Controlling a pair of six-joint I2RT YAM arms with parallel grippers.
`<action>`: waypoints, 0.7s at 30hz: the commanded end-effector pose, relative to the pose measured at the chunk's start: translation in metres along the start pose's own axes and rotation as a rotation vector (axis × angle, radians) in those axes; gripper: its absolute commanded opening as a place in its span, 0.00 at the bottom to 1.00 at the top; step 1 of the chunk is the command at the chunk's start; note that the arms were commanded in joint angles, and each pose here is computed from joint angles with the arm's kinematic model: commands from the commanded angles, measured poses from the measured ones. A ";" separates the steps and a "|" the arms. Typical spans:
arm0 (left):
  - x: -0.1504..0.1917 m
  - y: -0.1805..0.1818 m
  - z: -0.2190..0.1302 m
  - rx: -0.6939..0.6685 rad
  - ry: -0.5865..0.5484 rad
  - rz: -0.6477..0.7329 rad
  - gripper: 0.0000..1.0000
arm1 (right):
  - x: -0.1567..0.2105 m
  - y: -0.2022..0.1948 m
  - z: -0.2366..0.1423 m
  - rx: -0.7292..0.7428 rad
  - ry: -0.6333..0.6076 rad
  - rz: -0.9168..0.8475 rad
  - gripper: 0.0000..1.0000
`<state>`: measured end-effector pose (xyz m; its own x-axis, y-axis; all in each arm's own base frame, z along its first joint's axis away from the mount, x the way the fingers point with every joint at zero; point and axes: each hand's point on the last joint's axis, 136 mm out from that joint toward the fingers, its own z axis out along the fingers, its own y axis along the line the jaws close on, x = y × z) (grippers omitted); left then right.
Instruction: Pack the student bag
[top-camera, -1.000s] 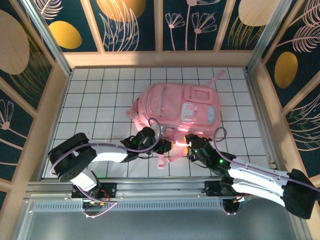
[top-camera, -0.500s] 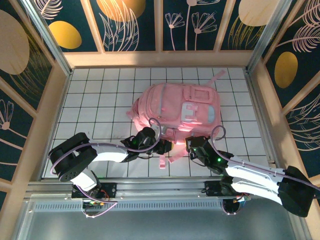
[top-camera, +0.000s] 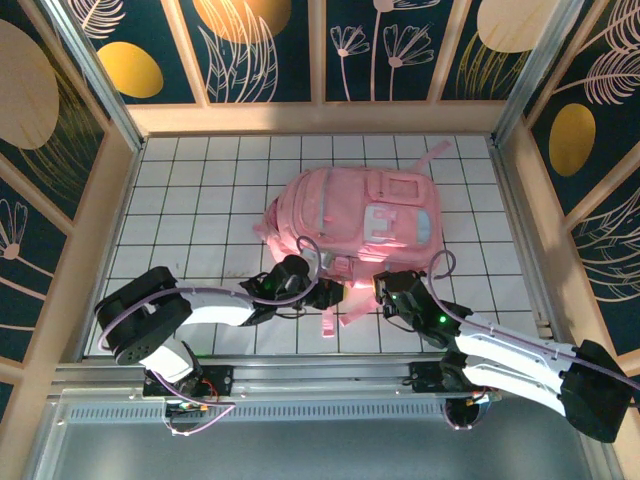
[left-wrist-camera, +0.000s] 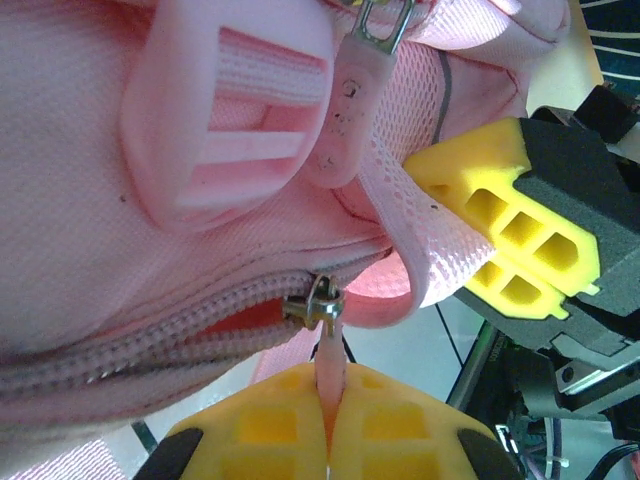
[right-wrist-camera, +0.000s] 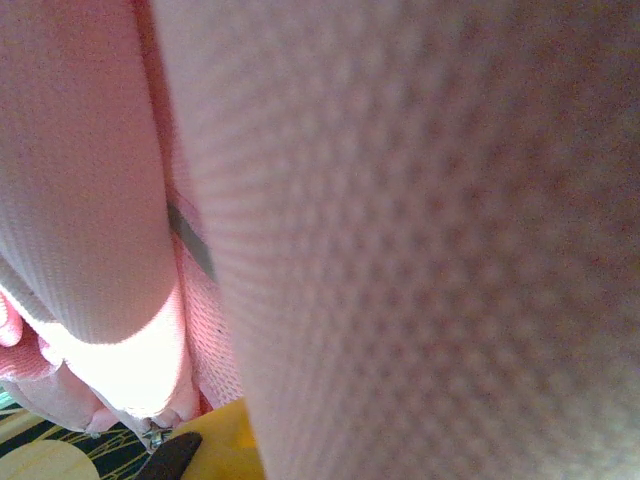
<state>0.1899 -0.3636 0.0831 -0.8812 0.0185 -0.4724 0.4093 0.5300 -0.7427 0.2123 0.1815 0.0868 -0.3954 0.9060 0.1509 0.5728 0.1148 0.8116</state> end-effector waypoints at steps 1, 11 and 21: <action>-0.009 -0.004 -0.010 0.021 -0.045 -0.009 0.00 | -0.023 0.004 -0.002 -0.006 -0.108 -0.023 0.00; -0.007 0.002 -0.019 0.031 -0.061 -0.030 0.00 | -0.027 0.001 -0.002 0.005 -0.120 -0.028 0.00; -0.002 0.007 -0.022 0.032 -0.058 -0.043 0.00 | -0.030 -0.001 -0.002 0.012 -0.130 -0.033 0.00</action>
<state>0.1869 -0.3488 0.0877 -0.8804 -0.0287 -0.4733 0.3965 0.5030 -0.7680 0.2123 0.1791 0.0848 -0.4034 0.9033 0.1460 0.5793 0.1286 0.8049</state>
